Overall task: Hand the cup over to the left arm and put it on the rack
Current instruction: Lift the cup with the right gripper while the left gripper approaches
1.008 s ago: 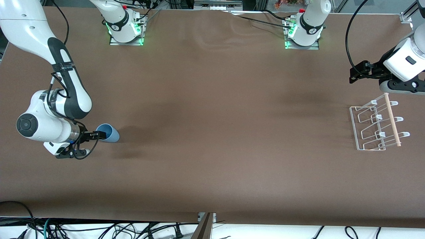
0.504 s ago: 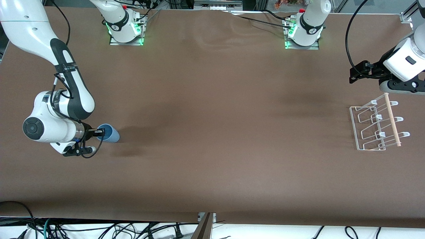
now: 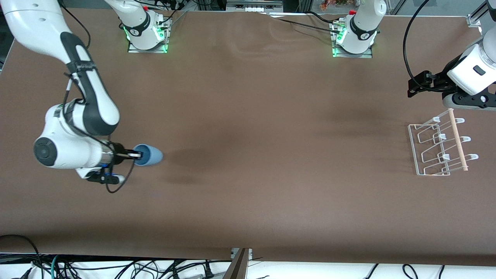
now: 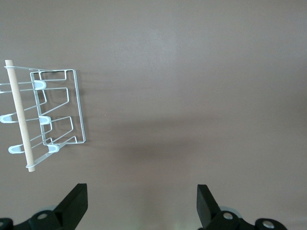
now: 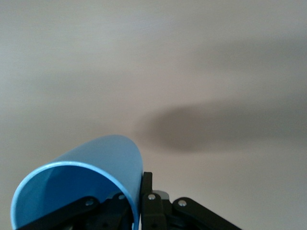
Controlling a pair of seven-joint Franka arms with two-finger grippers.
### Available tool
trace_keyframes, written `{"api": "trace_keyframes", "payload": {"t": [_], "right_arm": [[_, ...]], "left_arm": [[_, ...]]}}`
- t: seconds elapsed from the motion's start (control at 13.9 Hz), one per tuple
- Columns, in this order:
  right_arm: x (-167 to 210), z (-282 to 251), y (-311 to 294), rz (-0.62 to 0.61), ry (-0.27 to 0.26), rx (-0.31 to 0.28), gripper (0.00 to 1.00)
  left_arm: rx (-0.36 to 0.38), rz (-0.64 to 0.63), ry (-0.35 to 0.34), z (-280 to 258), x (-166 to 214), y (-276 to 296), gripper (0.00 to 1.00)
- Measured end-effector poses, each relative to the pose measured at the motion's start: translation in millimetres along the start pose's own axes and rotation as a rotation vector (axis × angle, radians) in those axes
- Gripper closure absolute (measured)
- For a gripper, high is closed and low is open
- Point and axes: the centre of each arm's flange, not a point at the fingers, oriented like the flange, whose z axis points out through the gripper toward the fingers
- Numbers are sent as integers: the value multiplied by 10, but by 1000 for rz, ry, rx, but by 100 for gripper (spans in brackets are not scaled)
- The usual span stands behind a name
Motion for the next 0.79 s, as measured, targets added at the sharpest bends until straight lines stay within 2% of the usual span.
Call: {"api": "trace_keyframes", "payload": {"t": [0.14, 0.36, 0.58, 0.79], "right_arm": [[-245, -77, -710, 112, -7, 72, 95], [-688, -245, -1650, 241, -38, 175, 95], [-1087, -324, -2284, 320, -125, 293, 95], [-1381, -263, -2640, 354, -264, 396, 95]], "left_arm": [[-2, 51, -40, 91, 9, 45, 0], [-33, 252, -106, 333, 104, 171, 0], [-99, 402, -124, 510, 218, 279, 0], [-231, 621, -65, 577, 317, 393, 0]]}}
